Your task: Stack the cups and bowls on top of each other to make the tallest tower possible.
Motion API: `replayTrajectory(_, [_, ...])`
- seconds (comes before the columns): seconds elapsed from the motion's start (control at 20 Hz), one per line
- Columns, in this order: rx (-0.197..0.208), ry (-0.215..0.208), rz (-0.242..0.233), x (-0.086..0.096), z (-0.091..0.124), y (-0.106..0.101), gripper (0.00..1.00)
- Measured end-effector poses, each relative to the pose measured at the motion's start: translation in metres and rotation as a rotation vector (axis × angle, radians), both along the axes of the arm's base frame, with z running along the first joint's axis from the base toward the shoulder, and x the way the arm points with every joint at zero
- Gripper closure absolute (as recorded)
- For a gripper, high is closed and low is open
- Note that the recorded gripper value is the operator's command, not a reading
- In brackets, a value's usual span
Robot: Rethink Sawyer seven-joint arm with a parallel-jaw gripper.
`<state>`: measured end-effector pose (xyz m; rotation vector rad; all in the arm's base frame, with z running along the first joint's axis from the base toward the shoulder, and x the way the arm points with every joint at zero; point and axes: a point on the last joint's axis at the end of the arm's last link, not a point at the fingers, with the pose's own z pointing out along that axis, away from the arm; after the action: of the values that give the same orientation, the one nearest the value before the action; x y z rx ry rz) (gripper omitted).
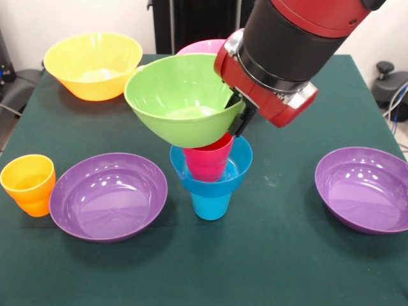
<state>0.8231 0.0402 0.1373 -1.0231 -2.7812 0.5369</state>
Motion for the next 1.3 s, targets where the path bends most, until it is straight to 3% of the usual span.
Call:
replayTrajectory(0.85, [-0.027,0.009,0.015,-0.0023,-0.004,-0.004,1.0])
replayTrajectory(1.3, [-0.03,-0.006,0.037,0.0056,0.002,0.0042,1.0])
